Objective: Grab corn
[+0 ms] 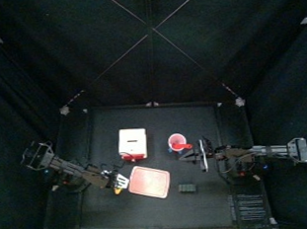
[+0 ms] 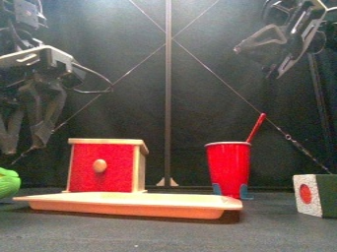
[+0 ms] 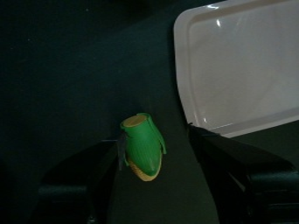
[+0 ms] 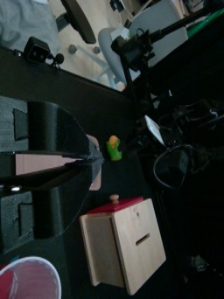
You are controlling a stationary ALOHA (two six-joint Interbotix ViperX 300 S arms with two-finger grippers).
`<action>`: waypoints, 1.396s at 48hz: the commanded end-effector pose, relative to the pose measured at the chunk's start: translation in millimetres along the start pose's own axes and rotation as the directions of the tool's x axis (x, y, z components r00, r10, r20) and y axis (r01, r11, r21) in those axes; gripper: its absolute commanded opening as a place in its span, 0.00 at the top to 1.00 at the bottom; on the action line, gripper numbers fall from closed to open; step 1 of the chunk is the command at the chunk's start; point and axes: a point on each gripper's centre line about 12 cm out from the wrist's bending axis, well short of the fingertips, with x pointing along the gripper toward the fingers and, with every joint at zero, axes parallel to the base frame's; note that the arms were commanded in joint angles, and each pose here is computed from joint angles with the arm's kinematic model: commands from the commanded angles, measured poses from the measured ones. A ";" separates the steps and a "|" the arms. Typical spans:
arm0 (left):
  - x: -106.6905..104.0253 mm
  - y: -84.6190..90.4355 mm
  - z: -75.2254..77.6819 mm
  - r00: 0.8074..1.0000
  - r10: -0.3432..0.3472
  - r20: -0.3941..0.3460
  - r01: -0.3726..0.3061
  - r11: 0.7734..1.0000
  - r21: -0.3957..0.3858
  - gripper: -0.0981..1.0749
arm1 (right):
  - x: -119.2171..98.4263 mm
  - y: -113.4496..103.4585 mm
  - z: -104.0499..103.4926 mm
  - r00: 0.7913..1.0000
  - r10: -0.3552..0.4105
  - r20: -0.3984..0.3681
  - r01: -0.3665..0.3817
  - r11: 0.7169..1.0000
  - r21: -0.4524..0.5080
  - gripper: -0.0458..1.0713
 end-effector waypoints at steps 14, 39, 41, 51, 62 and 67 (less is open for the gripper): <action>4.0 -2.9 -11.7 0.996 0.021 -0.086 -0.031 0.993 -0.110 0.13 | -1.1 2.7 7.4 0.999 0.017 0.030 -0.016 1.000 -0.008 0.50; 35.6 4.8 -24.5 0.989 0.061 -0.131 -0.077 0.990 -0.119 0.13 | -1.5 1.8 6.4 1.000 0.013 0.028 -0.013 1.000 -0.005 0.50; 36.7 5.6 -24.4 0.989 0.062 -0.131 -0.078 0.990 -0.120 0.14 | -1.5 1.8 6.4 1.000 0.013 0.028 -0.013 1.000 -0.005 0.50; 38.8 6.0 -26.0 0.988 0.072 -0.136 -0.088 0.989 -0.119 0.14 | -1.5 1.8 6.4 1.000 0.013 0.028 -0.013 1.000 -0.005 0.50; 39.8 7.8 -28.1 0.985 0.079 -0.155 -0.099 0.987 -0.129 0.14 | -1.5 1.8 6.4 1.000 0.013 0.028 -0.013 1.000 -0.005 0.50; 40.1 8.3 -29.9 0.983 0.077 -0.168 -0.101 0.985 -0.139 0.15 | -1.5 1.8 6.4 1.000 0.013 0.028 -0.013 1.000 -0.005 0.50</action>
